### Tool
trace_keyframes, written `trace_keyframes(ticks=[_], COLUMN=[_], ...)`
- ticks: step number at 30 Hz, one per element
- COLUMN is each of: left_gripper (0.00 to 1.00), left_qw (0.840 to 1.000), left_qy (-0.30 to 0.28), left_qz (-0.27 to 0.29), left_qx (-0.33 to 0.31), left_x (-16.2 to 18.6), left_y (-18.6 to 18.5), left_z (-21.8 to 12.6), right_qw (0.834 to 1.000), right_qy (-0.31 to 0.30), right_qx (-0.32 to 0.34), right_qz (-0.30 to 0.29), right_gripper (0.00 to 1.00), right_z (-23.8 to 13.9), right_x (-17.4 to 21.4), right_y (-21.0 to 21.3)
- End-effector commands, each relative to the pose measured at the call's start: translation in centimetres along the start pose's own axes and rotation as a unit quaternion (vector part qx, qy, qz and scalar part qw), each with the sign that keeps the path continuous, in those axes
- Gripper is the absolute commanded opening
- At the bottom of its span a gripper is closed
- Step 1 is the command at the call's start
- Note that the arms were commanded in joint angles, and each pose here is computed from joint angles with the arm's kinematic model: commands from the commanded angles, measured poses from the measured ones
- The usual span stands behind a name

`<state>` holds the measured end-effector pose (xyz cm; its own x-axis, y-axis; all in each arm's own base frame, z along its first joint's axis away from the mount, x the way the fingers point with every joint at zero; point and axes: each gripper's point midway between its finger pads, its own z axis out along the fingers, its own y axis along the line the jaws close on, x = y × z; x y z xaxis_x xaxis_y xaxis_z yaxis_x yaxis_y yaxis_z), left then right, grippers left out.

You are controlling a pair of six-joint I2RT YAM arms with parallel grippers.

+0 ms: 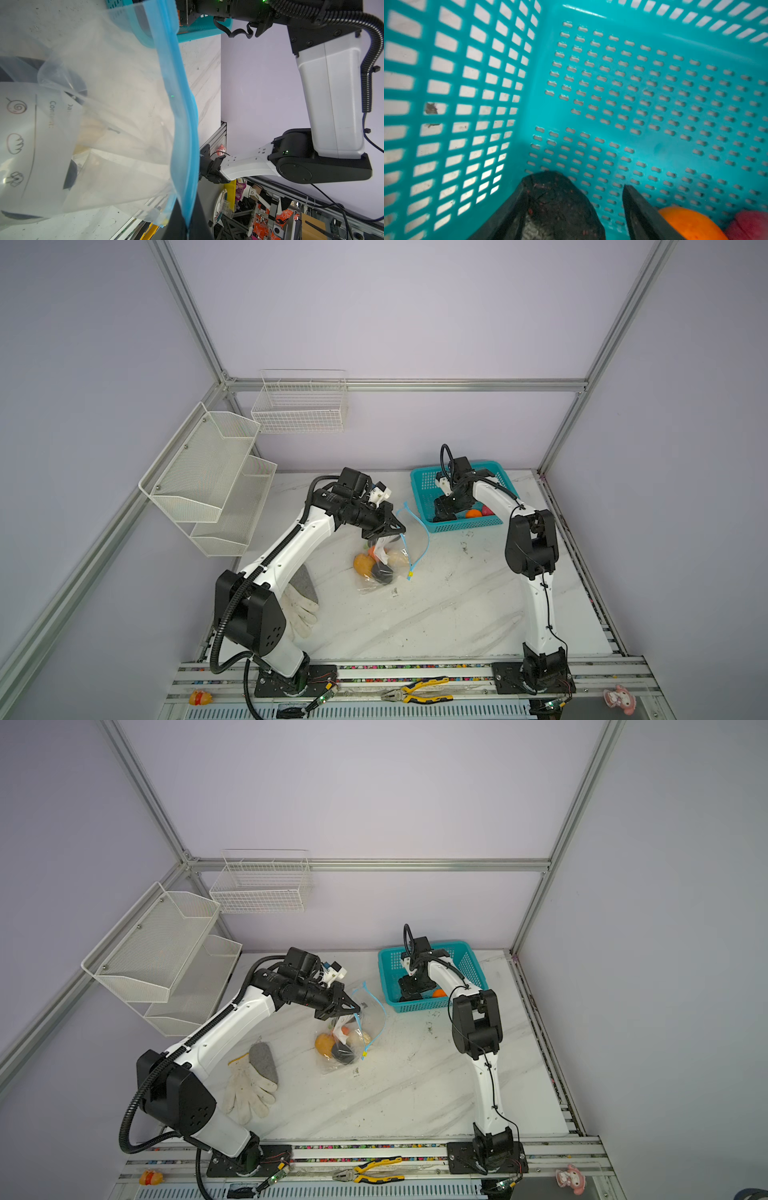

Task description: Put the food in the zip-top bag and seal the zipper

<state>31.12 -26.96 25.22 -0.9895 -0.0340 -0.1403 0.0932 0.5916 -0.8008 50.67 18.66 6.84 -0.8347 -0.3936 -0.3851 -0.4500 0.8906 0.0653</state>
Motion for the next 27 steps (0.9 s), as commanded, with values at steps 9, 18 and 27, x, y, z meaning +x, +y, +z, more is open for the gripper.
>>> trace_keyframes(ticks=[9,18,27], left_gripper=[0.00,0.00,0.00], left_qw=[1.000,1.000,1.000], left_qy=[-0.007,-0.006,-0.007], left_qz=[0.010,0.009,0.010], left_qx=[0.010,0.010,0.010], left_x=[0.4,0.3,0.2], left_y=[-0.9,-0.8,-0.9], left_z=[-0.6,-0.5,-0.5], right_qw=[0.997,0.994,0.984], right_qy=[0.019,-0.045,-0.124], right_qx=[0.078,0.086,0.068], right_qz=[0.014,0.057,0.105], right_gripper=[0.64,0.48,0.42], right_z=[2.8,0.3,-2.0], right_x=[0.3,-2.8,-6.8], right_y=[-3.0,-4.0,-4.4])
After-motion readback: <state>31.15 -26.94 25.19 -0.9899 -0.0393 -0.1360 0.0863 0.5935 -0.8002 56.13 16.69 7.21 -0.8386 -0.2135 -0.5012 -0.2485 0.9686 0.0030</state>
